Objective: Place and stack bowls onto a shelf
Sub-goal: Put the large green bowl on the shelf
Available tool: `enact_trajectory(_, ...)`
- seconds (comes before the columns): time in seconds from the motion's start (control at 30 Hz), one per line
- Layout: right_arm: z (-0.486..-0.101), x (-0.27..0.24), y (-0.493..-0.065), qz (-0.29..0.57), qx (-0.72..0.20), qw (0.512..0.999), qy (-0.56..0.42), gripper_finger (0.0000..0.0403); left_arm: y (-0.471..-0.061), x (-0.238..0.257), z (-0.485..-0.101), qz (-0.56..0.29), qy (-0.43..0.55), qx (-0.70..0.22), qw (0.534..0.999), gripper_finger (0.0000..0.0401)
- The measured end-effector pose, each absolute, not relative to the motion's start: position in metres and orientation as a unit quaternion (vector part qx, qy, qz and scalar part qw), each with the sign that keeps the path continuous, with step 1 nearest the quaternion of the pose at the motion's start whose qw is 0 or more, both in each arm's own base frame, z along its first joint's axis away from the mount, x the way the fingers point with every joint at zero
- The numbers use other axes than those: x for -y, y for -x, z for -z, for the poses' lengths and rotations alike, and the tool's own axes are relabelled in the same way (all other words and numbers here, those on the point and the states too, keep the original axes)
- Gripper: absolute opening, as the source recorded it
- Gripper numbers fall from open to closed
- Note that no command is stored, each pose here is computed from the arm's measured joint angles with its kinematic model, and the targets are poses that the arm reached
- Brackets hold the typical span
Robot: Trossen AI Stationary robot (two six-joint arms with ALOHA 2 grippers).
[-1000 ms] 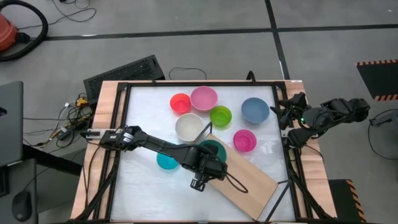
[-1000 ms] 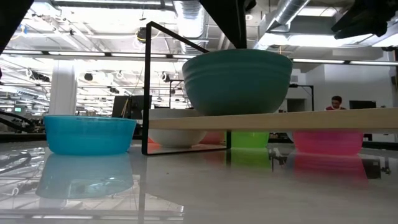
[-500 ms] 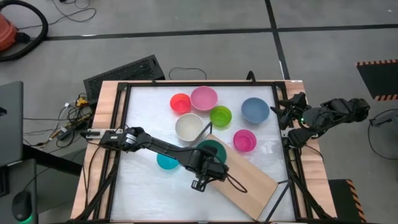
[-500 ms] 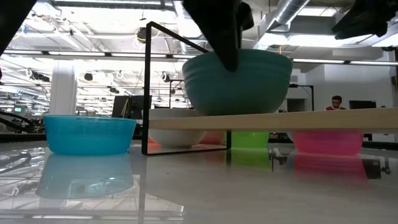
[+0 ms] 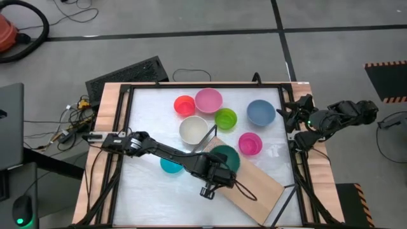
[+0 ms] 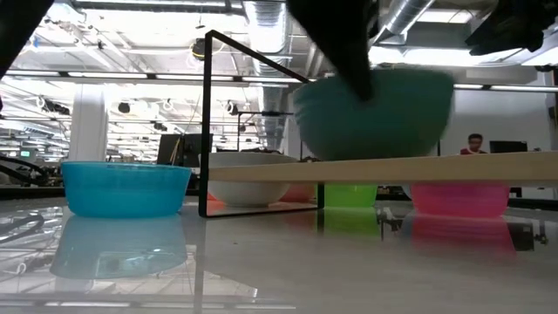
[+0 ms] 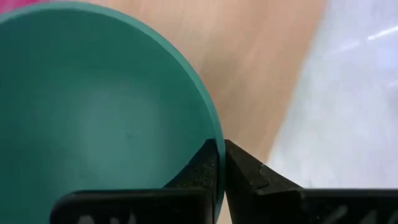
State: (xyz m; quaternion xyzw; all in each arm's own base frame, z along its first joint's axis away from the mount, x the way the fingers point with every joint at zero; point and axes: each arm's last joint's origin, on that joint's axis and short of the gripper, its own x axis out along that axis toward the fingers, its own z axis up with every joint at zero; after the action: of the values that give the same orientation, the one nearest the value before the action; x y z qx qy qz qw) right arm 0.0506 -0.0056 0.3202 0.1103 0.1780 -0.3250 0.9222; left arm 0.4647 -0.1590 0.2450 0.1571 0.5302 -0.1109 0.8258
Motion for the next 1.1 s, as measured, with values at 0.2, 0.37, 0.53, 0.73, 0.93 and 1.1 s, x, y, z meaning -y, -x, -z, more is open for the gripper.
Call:
enact_trajectory(0.2, -0.32, 0.006, -0.051, 0.325, -0.178, 0.922, -0.11, 0.0221, -0.472, 0.17, -0.258, 0.241, -0.147, -0.464, 0.839, 0.0)
enact_trajectory(0.37, -0.32, 0.006, -0.051, 0.325, -0.178, 0.922, -0.11, 0.0221, -0.478, 0.173, -0.264, 0.266, -0.187, -0.411, 0.852, 0.0)
enact_trajectory(0.53, -0.32, 0.006, -0.051, 0.324, -0.178, 0.922, -0.112, 0.0221, -0.482, 0.171, -0.266, 0.268, -0.215, -0.39, 0.854, 0.0)
enact_trajectory(0.73, -0.32, 0.006, -0.051, 0.324, -0.178, 0.922, -0.112, 0.0221, -0.482, 0.172, -0.265, 0.283, -0.249, -0.38, 0.845, 0.0)
enact_trajectory(0.93, -0.32, 0.006, -0.051, 0.324, -0.178, 0.922, -0.112, 0.0221, -0.482, 0.172, -0.266, 0.287, -0.282, -0.366, 0.839, 0.0)
enact_trajectory(1.1, -0.32, 0.006, -0.051, 0.324, -0.178, 0.922, -0.112, 0.0221, -0.488, 0.171, -0.27, 0.276, -0.296, -0.337, 0.85, 0.0)
